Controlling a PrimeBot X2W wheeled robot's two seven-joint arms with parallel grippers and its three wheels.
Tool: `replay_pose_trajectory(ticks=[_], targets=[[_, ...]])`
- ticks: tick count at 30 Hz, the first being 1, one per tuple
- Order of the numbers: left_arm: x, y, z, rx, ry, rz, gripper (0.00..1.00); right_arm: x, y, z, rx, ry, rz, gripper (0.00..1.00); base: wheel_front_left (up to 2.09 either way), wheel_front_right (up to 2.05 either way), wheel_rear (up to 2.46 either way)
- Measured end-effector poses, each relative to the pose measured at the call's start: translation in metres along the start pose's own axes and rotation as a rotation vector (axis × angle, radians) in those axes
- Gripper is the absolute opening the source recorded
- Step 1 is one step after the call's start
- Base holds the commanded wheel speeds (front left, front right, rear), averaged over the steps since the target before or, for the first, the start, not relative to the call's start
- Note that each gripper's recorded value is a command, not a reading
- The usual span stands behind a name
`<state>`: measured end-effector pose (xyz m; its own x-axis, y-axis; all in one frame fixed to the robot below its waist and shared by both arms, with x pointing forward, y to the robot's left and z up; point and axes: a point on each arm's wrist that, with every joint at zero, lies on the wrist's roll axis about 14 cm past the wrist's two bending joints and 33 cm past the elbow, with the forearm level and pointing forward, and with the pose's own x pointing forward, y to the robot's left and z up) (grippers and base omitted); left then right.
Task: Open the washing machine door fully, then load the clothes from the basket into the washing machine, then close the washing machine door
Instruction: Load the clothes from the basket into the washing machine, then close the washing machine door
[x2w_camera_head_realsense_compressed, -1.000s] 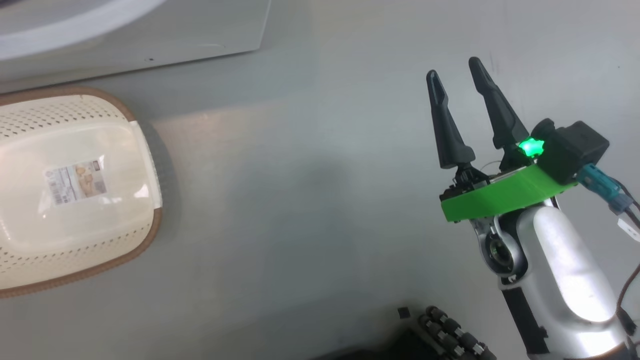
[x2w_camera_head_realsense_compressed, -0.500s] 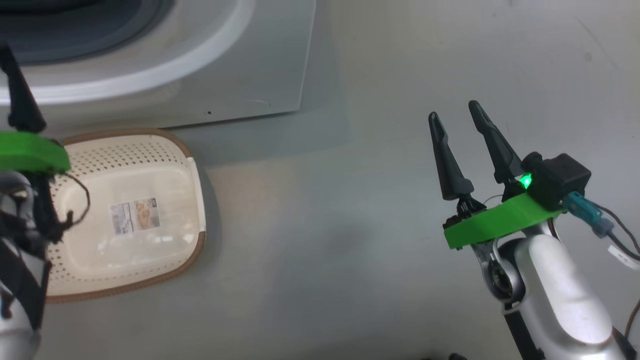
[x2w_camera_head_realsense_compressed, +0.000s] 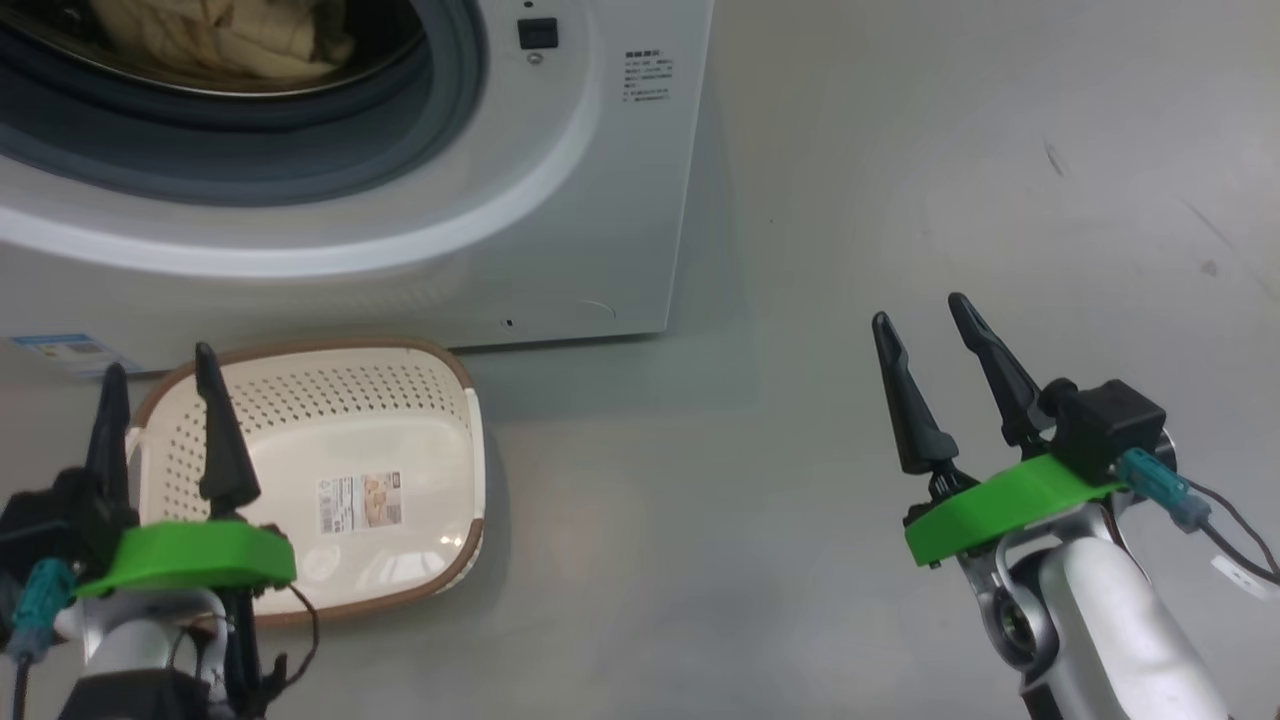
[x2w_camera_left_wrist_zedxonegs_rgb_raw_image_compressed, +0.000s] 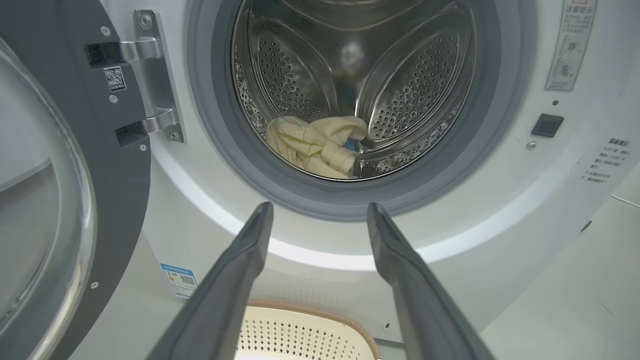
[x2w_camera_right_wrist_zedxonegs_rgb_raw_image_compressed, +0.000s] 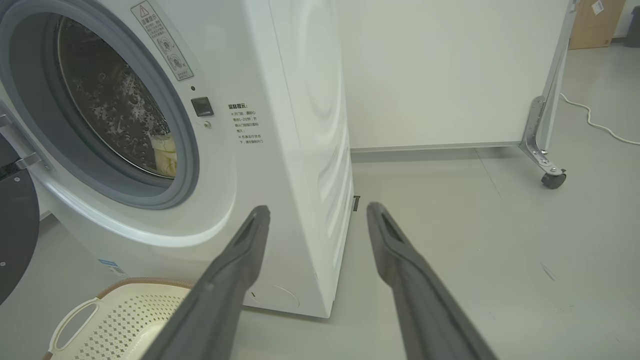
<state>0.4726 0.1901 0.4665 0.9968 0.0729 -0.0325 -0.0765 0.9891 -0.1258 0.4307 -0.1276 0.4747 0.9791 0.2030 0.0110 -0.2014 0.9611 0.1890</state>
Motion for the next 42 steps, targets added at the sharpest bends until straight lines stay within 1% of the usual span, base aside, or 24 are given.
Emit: replay_pose_trajectory(ticks=[5, 9, 15, 18, 29, 42], targets=[[-0.037, 0.004, 0.018, -0.002, -0.039, 0.013, 1.00, -0.014, 0.004, 0.006, -0.005, 0.002, -0.003, 1.00, 0.00, 0.00, 0.00], [-0.065, 0.010, 0.025, 0.013, -0.052, 0.025, 1.00, -0.023, 0.014, 0.008, -0.016, 0.015, 0.020, 1.00, 0.00, 0.00, 0.00], [-0.093, 0.009, 0.030, 0.014, -0.060, 0.018, 1.00, -0.035, 0.022, 0.015, -0.028, 0.010, 0.034, 1.00, 0.00, 0.00, 0.00], [-0.107, 0.006, 0.030, 0.018, -0.060, 0.006, 1.00, -0.047, 0.024, 0.015, -0.034, 0.022, 0.033, 1.00, 0.00, 0.00, 0.00], [-0.124, -0.002, 0.035, 0.014, -0.063, -0.023, 1.00, -0.070, 0.025, 0.025, -0.046, 0.009, 0.023, 1.00, 0.00, 0.00, 0.00], [-0.128, -0.010, 0.036, 0.014, -0.063, -0.053, 1.00, -0.081, 0.023, 0.025, -0.045, 0.019, 0.008, 1.00, 0.00, 0.00, 0.00]])
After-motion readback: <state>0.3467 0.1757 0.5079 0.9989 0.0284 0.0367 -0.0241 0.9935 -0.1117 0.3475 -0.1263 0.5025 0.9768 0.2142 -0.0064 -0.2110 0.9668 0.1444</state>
